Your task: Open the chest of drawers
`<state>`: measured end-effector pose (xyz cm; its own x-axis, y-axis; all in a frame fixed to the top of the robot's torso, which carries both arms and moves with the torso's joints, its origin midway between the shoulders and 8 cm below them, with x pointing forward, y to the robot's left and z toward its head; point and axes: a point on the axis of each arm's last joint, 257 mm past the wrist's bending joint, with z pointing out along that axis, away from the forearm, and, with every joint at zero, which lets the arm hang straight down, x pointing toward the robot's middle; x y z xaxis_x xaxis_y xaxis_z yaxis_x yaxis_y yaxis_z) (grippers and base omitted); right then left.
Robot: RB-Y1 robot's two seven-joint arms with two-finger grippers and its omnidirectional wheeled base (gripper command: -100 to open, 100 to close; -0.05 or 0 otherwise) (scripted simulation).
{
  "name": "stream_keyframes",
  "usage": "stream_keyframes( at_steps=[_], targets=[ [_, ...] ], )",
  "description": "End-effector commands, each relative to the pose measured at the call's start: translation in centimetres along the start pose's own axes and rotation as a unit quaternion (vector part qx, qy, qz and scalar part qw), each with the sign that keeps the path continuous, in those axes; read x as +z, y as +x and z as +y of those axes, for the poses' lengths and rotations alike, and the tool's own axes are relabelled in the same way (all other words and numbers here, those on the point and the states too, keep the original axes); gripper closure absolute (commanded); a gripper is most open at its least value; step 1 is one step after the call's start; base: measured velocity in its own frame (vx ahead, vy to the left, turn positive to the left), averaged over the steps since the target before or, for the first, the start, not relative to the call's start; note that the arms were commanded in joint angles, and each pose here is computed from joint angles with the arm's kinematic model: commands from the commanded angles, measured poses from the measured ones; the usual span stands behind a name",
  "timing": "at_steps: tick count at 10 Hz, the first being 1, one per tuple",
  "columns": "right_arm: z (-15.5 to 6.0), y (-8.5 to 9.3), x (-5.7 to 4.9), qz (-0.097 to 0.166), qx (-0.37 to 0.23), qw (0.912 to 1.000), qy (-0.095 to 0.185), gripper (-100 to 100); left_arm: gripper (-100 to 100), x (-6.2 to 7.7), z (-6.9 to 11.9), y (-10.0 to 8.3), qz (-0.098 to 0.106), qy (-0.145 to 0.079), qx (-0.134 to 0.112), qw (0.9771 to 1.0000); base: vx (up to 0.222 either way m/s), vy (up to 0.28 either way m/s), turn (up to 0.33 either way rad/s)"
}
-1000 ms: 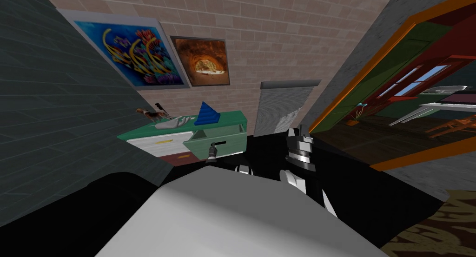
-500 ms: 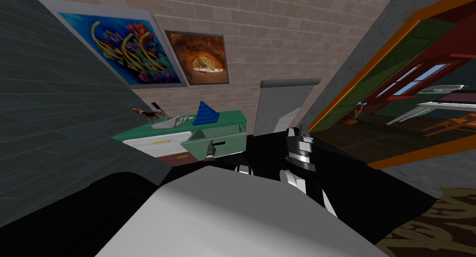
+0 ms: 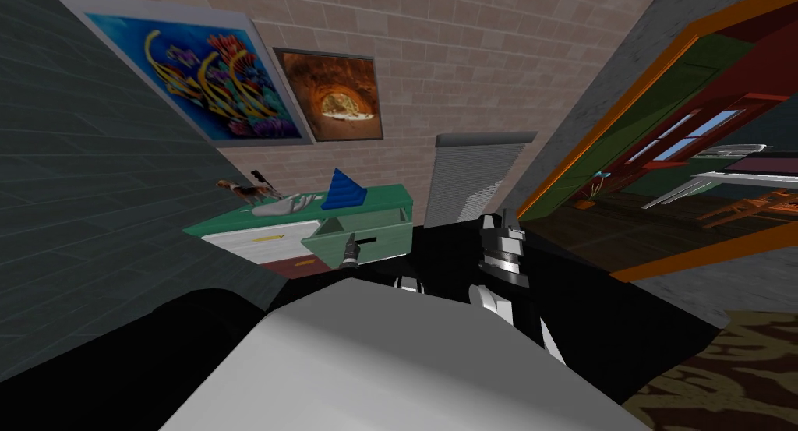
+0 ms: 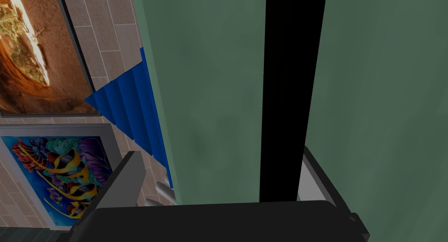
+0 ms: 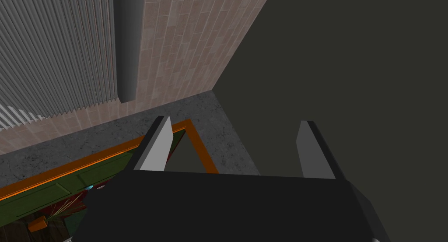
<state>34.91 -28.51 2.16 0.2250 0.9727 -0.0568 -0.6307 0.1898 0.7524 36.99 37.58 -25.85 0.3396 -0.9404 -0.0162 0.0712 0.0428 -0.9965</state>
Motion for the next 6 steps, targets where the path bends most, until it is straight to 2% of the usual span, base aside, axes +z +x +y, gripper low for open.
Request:
stream_keyframes(
  at_steps=[1,6],
  targets=[
    [0.00,0.00,0.00,0.000,0.000,1.0000,0.000,0,0,-0.02,0.05,-0.02,0.000,-0.002,0.000,1.0000,0.000,0.000,0.000],
    [0.00,0.00,0.00,0.000,0.000,1.0000,0.000,0,0,-0.13,0.38,-0.07,0.000,-0.006,0.000,1.0000,0.000,0.000,0.000]
  ],
)
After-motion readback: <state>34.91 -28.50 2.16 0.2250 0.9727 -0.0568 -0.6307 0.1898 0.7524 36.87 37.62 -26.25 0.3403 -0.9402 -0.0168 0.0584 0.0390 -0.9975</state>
